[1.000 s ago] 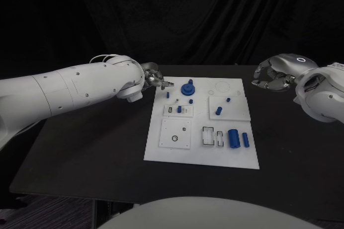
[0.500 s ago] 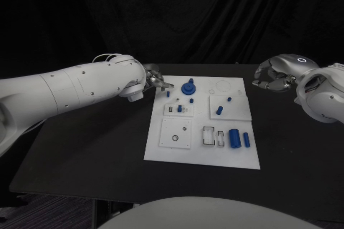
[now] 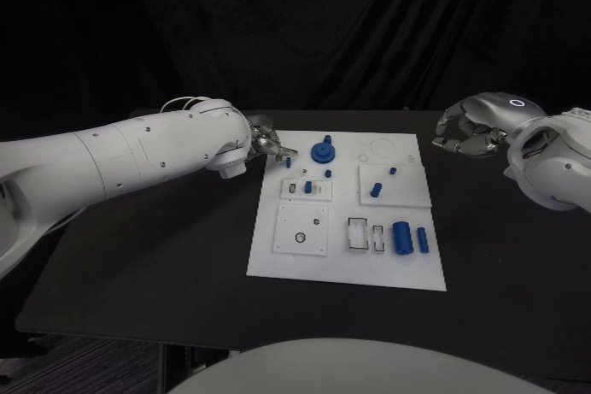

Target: Assemble the parts on the task board

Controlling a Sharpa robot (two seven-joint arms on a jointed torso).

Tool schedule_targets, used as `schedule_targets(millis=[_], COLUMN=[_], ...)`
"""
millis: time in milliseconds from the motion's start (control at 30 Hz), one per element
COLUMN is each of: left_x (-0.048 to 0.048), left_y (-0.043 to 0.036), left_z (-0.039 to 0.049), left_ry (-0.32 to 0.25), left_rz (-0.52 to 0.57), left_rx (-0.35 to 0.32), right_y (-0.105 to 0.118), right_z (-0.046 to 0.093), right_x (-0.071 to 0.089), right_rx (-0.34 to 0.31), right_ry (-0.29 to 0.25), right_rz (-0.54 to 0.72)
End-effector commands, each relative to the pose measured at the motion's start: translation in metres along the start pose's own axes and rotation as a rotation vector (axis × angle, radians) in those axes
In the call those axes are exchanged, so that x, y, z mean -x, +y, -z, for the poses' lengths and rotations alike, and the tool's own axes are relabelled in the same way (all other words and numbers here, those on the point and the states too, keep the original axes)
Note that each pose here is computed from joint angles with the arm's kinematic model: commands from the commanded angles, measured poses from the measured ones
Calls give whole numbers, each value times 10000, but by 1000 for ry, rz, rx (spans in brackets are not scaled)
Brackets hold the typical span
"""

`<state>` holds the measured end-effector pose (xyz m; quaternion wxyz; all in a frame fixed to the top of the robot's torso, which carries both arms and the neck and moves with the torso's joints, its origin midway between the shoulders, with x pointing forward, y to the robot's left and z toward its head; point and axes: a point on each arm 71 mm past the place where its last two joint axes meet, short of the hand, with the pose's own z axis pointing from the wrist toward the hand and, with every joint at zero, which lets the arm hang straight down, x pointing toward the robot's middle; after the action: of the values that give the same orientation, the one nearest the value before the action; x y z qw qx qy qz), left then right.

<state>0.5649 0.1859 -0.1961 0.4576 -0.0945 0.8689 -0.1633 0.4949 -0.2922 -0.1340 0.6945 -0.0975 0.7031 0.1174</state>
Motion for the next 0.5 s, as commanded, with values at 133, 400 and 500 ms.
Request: schedule_targets(millis=[133, 400, 500], left_x=[-36, -50, -57], left_y=[-21, -27, -31], left_z=[-10, -23, -28], left_ry=[21, 27, 28], left_rz=[-3, -4, -5], left_rx=[-11, -16, -18], right_y=[-9, -10, -12], right_z=[0, -1, 0], right_x=[-8, -11, -14], right_rx=[-14, -15, -16], right_ry=[-1, 3, 6], right_rz=[2, 3, 4])
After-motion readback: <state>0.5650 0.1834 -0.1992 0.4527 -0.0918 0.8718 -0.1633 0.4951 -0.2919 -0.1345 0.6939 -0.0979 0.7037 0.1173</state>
